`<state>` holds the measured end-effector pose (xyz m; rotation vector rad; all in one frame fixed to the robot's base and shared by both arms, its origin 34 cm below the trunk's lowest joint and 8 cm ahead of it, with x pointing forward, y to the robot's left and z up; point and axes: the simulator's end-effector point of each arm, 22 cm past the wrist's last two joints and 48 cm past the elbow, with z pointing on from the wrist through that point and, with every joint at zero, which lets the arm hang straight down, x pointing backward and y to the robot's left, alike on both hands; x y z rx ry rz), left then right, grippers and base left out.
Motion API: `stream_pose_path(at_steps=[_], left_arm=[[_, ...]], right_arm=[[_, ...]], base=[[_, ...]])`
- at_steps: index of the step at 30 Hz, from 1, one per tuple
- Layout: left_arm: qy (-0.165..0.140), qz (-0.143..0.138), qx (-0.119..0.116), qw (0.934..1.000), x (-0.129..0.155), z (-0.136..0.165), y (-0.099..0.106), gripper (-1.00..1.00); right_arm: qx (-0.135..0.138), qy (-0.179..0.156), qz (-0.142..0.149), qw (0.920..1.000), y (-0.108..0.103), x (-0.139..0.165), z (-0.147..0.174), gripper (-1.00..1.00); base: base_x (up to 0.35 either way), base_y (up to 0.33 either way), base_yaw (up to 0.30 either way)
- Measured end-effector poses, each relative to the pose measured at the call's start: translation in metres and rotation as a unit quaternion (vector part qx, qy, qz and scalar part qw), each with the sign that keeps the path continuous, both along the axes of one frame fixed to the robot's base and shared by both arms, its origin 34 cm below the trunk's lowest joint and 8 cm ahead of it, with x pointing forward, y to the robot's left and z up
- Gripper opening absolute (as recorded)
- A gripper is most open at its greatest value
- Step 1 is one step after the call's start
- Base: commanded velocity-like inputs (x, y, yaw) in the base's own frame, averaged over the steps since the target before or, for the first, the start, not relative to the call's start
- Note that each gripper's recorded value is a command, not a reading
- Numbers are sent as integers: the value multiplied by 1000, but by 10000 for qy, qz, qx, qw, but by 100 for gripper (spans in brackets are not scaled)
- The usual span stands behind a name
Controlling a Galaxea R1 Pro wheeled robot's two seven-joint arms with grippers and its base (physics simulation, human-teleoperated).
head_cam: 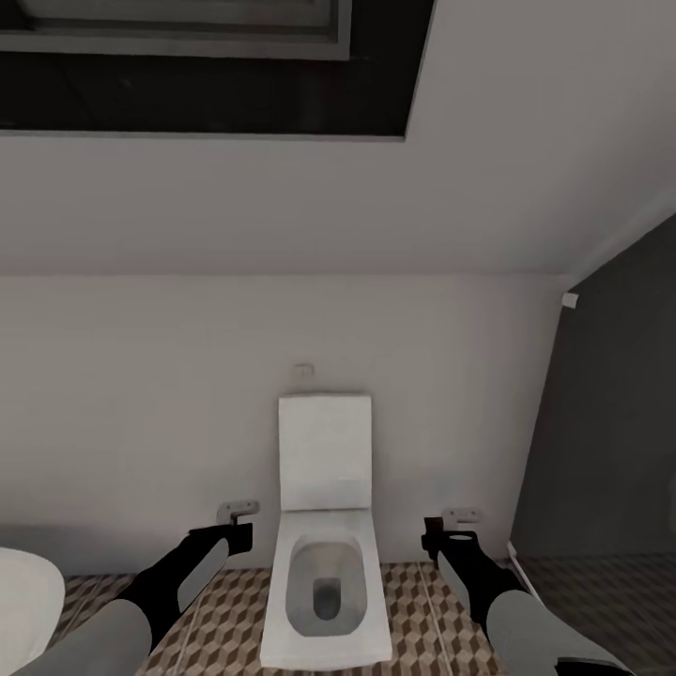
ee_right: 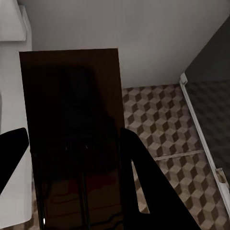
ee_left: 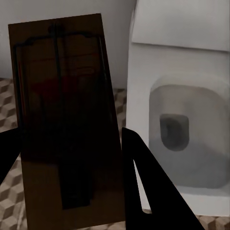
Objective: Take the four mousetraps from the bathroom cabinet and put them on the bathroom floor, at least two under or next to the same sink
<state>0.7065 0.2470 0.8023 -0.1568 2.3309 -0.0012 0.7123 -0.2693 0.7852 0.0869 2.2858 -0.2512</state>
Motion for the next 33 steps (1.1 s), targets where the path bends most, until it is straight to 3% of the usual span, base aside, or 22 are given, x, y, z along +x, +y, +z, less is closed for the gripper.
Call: stream_pose_path(at_steps=[15,26,33], left_arm=[[42,20,22,10000,-2,-27,3,-100],[551,262,248,9978,-29,-86,35,-100],[432,400,202,9981,-29,-102,42,-100]], right_arm=[[-52,-60,11,10000,-1,2,-21,-100],[-33,-81,-14,10000,-2,2,-38,-100],[-43,-254,-74,9996,-4,6,-44,-100]], base=[[0,0,0],[0,0,0],[0,0,0]])
